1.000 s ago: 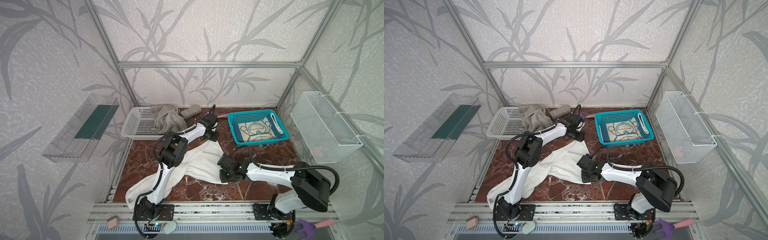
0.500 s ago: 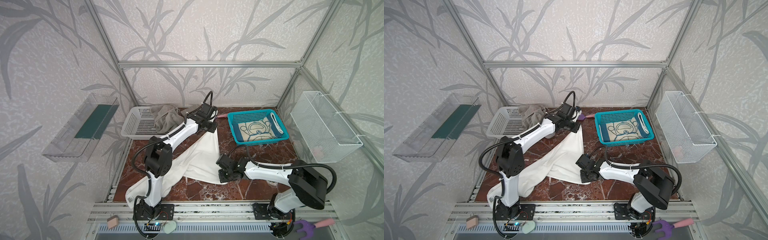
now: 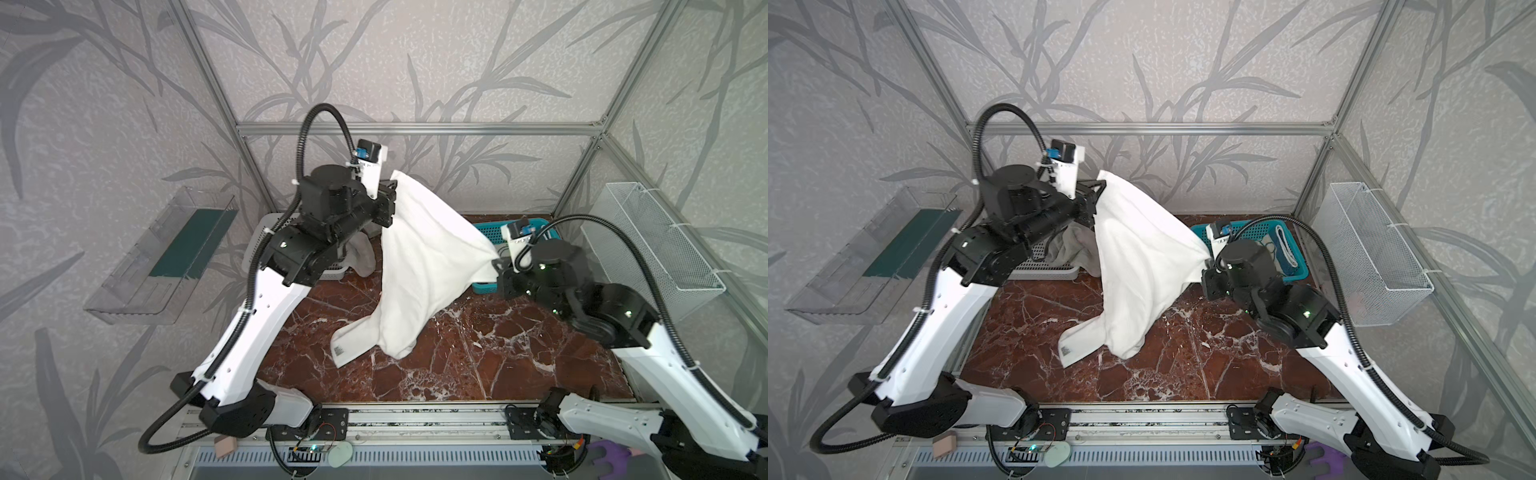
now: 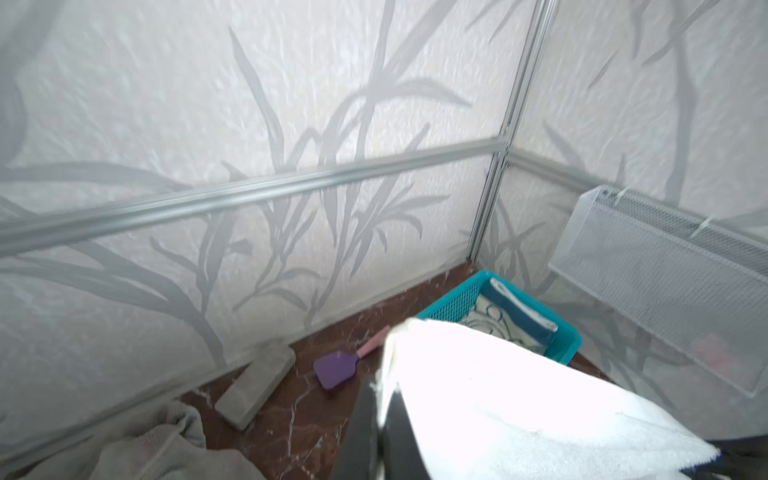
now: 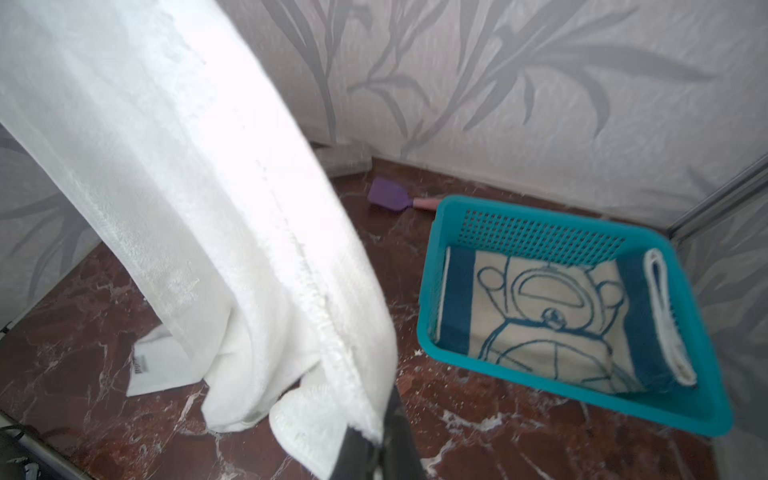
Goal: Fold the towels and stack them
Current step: 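Lift the white towel high with both grippers, spreading its corners apart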
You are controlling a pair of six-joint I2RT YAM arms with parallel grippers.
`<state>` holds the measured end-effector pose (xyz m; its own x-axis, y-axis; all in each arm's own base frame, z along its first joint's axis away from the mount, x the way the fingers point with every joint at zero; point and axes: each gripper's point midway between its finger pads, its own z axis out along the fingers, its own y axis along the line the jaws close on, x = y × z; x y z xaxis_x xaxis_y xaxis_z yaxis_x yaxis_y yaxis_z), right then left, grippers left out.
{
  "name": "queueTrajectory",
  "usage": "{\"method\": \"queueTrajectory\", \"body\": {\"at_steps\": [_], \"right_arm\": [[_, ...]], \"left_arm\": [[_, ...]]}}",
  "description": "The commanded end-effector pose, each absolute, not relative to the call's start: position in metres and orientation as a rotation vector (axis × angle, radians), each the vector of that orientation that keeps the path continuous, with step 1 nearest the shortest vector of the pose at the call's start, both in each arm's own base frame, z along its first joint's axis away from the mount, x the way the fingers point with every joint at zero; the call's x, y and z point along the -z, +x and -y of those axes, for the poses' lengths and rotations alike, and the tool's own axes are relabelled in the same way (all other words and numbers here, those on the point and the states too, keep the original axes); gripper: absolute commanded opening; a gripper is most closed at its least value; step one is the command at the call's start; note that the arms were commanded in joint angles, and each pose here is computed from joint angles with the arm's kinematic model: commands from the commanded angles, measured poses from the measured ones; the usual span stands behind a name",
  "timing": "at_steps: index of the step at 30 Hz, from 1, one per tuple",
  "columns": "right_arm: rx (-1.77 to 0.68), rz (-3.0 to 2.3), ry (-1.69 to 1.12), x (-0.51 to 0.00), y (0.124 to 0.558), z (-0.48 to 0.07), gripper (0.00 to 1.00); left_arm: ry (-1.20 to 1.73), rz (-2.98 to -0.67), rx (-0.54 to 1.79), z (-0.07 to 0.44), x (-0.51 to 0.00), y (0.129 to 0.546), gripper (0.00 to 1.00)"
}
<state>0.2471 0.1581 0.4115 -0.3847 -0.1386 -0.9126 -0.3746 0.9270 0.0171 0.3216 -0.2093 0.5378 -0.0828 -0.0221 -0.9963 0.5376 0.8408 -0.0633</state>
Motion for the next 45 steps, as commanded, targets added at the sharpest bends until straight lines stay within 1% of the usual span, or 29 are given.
{"method": "queueTrajectory", "body": {"at_steps": [1,7,12,18,21,24,26,30,32,34,36,41,45], "right_arm": [[-0.101,-1.847,-0.485,-0.458,0.24,-0.136,0.0],[-0.064,-1.599,-0.478,-0.559,0.223,-0.114,0.0],[-0.107,-1.46,-0.482,-0.627,0.192,-0.096,0.0],[-0.141,-1.308,-0.437,-0.669,0.165,-0.076,0.0],[-0.162,-1.263,-0.421,-0.678,0.162,-0.077,0.0],[-0.16,-1.248,-0.423,-0.683,0.165,-0.08,0.0],[-0.14,-1.24,-0.419,-0.687,0.17,-0.083,0.0],[0.001,-1.274,-0.367,-0.686,0.2,-0.085,0.0],[0.083,-1.313,-0.373,-0.676,0.221,-0.093,0.0],[0.152,-1.365,-0.39,-0.66,0.244,-0.104,0.0],[0.156,-1.438,-0.419,-0.636,0.271,-0.118,0.0],[0.013,-1.644,-0.404,-0.566,0.343,-0.13,0.0],[-0.116,-1.764,-0.402,-0.507,0.404,-0.141,0.0]], "left_arm": [[0.418,-1.439,0.557,0.198,-0.592,0.281,0.0],[0.47,-1.323,0.695,0.193,-0.633,0.231,0.0],[0.45,-1.237,0.771,0.179,-0.667,0.199,0.0],[0.436,-1.097,0.799,0.157,-0.709,0.163,0.0],[0.421,-1.089,0.768,0.152,-0.716,0.164,0.0],[0.389,-1.132,0.703,0.151,-0.71,0.18,0.0],[0.357,-1.183,0.628,0.15,-0.7,0.199,0.0],[0.236,-1.338,0.322,0.13,-0.666,0.253,0.0],[0.209,-1.39,0.218,0.124,-0.649,0.274,0.0],[0.188,-1.436,0.17,0.121,-0.633,0.293,0.0],[0.158,-1.491,0.156,0.114,-0.613,0.317,0.0],[0.108,-1.628,0.169,0.103,-0.553,0.377,0.0],[0.061,-1.729,0.254,0.097,-0.495,0.432,0.0]]}}
